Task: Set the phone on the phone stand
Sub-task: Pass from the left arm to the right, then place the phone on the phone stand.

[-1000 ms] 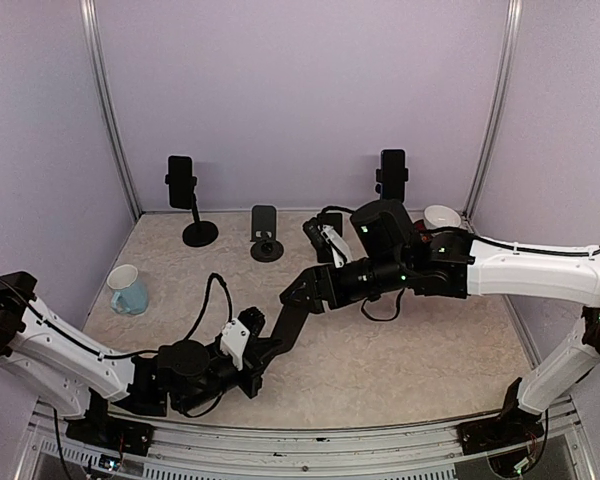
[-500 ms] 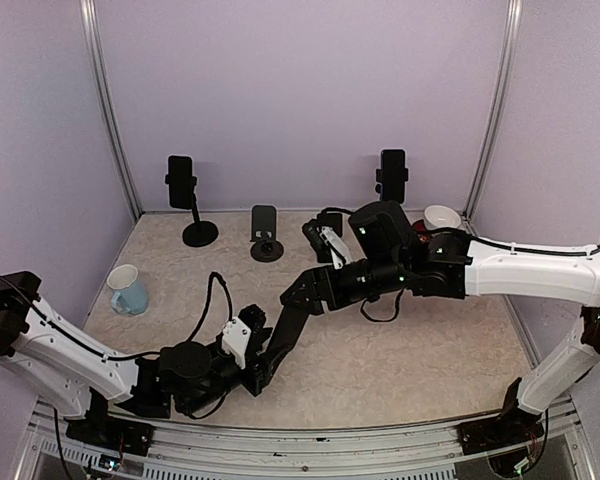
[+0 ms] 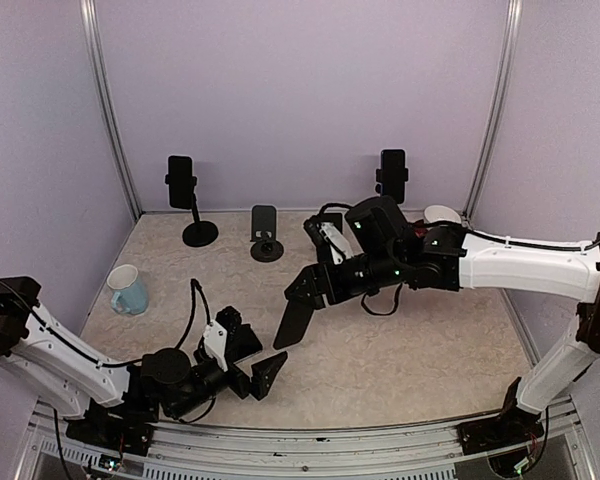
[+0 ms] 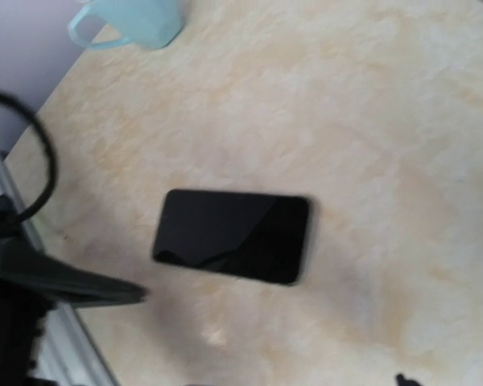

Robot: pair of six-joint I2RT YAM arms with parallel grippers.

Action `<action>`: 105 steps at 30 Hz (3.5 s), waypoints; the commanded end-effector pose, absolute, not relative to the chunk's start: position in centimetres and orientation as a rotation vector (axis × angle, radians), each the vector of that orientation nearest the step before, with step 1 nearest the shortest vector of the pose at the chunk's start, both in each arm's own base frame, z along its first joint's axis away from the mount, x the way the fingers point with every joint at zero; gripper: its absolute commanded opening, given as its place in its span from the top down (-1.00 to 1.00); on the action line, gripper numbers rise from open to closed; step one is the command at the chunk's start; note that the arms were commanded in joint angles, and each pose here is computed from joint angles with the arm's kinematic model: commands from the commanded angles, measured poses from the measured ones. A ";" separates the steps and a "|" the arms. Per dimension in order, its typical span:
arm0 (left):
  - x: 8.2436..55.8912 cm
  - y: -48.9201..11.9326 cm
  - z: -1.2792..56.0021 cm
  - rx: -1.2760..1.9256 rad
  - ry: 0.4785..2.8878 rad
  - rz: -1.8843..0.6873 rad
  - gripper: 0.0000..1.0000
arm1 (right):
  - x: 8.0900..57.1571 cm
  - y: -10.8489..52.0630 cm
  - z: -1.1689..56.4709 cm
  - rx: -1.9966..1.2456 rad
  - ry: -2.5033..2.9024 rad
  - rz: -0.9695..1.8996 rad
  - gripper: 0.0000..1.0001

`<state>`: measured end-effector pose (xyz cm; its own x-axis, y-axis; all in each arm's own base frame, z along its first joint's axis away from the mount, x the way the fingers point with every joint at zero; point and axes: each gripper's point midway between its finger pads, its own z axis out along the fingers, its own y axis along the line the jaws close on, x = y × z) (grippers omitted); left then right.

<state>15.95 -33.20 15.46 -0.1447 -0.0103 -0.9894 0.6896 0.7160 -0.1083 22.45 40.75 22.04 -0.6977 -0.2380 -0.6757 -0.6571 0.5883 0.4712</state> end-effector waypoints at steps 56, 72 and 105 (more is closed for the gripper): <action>23.9 -28.5 20.6 0.574 1.535 -0.796 -0.98 | 51.7 31.3 25.4 -0.319 2.141 0.294 0.38; 24.5 -27.6 20.2 0.530 1.558 -0.761 -0.98 | 54.5 32.2 22.8 -0.247 2.149 0.287 0.37; 24.9 -27.3 19.9 0.514 1.568 -0.744 -0.97 | 55.5 32.7 21.0 -0.195 2.162 0.342 0.32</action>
<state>24.61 -27.56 19.36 -0.1602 -0.0738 -0.9843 0.7081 0.6861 -0.1667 54.33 32.31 18.70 -0.6230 -0.0683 -0.7792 -0.2679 0.9546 0.1305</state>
